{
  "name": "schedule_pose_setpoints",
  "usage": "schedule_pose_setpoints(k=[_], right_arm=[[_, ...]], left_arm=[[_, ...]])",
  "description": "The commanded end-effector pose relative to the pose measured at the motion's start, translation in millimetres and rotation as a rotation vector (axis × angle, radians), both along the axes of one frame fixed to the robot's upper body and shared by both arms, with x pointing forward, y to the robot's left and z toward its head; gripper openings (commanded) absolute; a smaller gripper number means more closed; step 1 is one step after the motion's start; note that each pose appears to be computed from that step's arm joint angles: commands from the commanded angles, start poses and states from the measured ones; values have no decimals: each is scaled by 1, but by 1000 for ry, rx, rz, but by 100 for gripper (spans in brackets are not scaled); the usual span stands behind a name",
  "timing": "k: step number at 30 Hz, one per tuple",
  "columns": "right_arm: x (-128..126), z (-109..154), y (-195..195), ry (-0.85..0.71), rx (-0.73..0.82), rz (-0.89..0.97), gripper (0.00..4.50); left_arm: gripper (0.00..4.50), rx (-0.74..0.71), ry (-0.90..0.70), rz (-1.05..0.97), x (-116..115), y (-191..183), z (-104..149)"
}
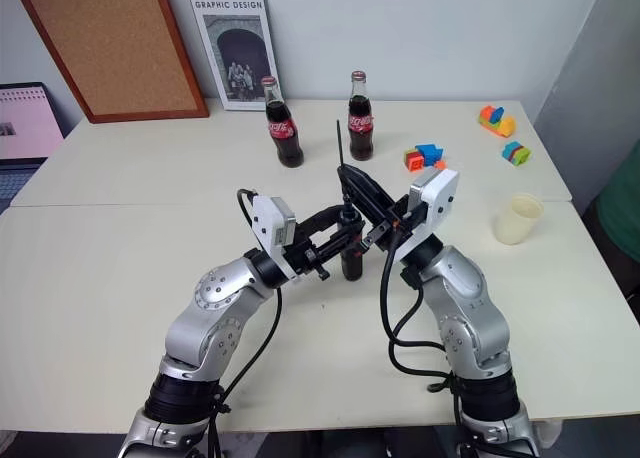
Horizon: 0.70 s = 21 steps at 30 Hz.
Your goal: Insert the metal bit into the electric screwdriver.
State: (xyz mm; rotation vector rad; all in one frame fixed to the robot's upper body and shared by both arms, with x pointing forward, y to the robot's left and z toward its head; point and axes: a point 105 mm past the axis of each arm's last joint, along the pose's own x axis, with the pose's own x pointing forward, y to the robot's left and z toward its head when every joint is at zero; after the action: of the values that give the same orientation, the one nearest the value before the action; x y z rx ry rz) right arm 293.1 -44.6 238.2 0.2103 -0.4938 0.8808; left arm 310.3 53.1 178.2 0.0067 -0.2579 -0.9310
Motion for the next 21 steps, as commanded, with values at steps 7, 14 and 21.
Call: schedule_pose_setpoints(k=[7, 14, 21], right_arm=[[-3, 7, -5, -34, 26, -16, 0], [-2, 1, -5, -20, 13, -28, 0], [1, -3, -8, -10, 4, -49, 0]], left_arm=[[162, 34, 0, 30, 2, 4, -3], [162, 34, 1, 30, 1, 4, -3], [162, 35, 2, 31, 1, 4, -3]])
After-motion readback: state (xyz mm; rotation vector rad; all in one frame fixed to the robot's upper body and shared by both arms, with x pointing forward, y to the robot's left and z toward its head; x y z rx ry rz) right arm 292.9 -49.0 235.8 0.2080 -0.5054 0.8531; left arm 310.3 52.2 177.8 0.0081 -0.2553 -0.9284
